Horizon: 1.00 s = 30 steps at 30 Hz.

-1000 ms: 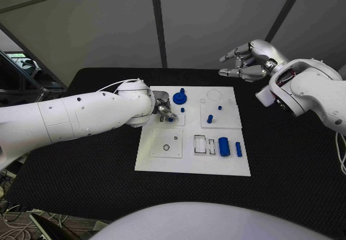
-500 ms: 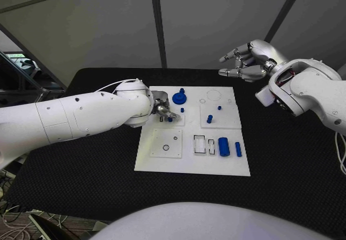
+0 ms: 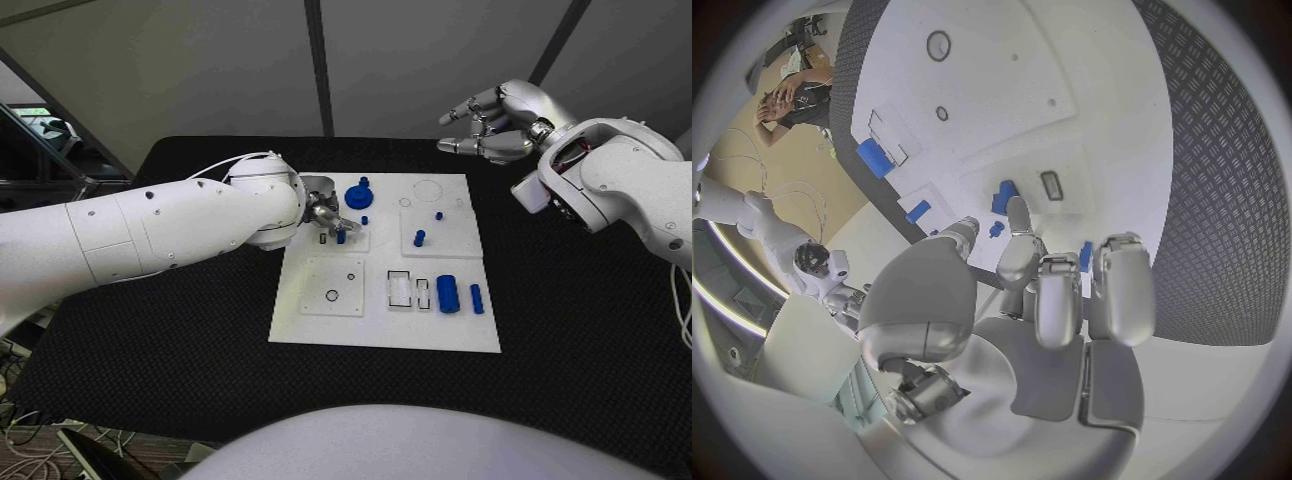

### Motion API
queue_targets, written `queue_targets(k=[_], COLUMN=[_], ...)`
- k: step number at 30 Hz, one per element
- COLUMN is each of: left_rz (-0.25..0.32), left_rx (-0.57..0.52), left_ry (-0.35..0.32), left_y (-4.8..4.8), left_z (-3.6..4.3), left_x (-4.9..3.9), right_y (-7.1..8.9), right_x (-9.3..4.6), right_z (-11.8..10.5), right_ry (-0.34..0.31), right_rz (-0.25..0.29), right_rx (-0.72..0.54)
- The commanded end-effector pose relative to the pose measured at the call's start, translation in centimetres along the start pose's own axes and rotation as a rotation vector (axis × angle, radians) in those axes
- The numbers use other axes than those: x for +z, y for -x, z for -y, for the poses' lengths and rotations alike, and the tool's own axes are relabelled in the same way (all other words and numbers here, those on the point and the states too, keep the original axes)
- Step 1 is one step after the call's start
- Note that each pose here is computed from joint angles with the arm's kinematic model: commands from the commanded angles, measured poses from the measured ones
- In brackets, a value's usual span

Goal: Assemble the parts on the task board

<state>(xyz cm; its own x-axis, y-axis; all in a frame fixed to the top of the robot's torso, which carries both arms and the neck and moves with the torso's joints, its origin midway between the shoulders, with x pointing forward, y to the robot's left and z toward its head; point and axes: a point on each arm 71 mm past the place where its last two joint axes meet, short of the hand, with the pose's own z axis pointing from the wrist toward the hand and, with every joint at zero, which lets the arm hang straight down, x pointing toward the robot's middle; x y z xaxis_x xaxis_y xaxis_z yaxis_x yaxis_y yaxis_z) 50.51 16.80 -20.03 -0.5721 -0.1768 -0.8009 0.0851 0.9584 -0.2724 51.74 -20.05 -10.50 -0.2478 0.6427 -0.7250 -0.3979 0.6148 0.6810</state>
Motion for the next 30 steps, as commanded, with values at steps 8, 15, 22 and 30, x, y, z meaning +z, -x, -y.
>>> queue_targets(k=[8, 15, 22, 30], left_rz=[0.039, -0.01, 0.014, 0.03], left_rx=[-0.097, -0.099, -0.125, -0.141], left_ry=[-0.018, 0.003, 0.042, 0.064], left_y=[3.42, 6.87, 9.44, 10.29], left_z=[-0.08, -1.52, -2.69, -3.32], left_x=[-0.98, -1.4, -0.65, -0.18], right_y=[0.3, 0.3, 0.3, 0.3], right_x=[0.0, 0.1, 0.2, 0.3], right_z=[0.2, 0.4, 0.5, 0.5], right_ry=[-0.001, -0.006, -0.01, -0.01], right_rz=[0.003, 0.005, 0.007, 0.005], right_rx=[-0.005, -0.005, -0.006, -0.005])
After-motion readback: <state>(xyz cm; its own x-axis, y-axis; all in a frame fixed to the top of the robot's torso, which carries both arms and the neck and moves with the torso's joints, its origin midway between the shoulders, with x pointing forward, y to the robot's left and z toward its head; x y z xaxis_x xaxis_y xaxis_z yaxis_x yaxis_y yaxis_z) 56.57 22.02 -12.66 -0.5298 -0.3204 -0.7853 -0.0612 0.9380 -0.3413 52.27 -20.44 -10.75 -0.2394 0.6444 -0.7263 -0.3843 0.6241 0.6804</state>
